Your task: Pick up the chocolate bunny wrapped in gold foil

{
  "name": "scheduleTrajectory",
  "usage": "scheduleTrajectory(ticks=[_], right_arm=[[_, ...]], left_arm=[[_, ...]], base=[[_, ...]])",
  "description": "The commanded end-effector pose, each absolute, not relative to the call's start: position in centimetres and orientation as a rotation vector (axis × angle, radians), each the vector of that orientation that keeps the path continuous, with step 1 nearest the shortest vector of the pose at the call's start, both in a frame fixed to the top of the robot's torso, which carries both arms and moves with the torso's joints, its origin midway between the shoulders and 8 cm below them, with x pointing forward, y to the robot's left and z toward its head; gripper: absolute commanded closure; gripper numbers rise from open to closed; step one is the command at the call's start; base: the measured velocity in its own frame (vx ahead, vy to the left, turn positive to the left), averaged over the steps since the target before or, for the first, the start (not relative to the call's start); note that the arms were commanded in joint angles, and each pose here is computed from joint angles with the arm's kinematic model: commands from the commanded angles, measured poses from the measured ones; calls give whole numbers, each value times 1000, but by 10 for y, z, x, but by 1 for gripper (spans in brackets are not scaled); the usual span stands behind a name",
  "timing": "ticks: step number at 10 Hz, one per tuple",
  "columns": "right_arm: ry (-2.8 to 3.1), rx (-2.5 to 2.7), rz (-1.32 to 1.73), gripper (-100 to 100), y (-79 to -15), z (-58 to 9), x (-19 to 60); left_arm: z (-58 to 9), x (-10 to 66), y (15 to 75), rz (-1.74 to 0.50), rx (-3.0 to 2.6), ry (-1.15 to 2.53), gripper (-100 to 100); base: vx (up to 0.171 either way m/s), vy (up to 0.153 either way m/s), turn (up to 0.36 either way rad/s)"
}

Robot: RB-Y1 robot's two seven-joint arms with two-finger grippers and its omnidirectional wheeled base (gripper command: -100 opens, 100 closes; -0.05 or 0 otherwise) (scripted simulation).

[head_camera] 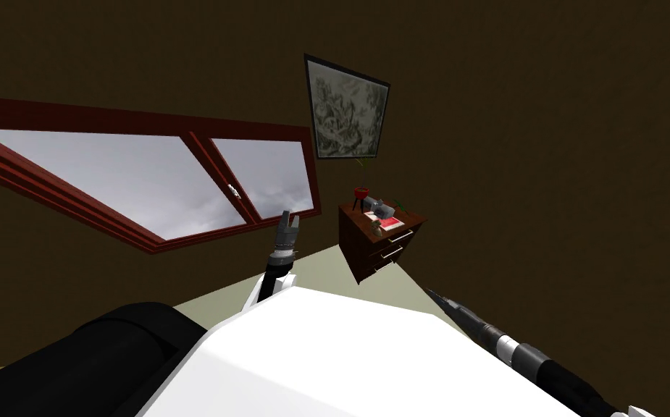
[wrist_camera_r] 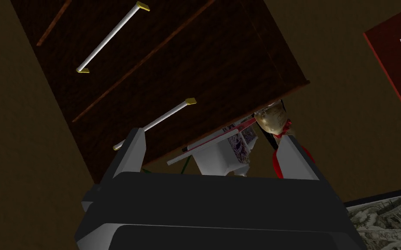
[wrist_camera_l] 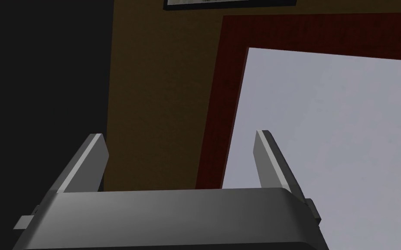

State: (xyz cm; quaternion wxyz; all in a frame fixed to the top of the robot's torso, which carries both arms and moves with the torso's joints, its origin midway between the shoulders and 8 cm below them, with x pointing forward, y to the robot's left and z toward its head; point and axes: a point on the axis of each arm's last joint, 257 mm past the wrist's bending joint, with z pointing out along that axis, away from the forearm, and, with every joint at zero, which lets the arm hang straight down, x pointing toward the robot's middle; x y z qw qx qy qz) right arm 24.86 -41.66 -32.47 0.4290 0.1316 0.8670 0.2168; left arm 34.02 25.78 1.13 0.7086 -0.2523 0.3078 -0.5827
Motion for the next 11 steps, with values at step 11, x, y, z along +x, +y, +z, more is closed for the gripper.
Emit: scheduleTrajectory(ticks=[11], right_arm=[[2387, -122, 266, -100, -487, -326, 246]], left_arm=[[11, 340, 258, -1294, -560, 683, 0]], base=[[20, 38, 90]])
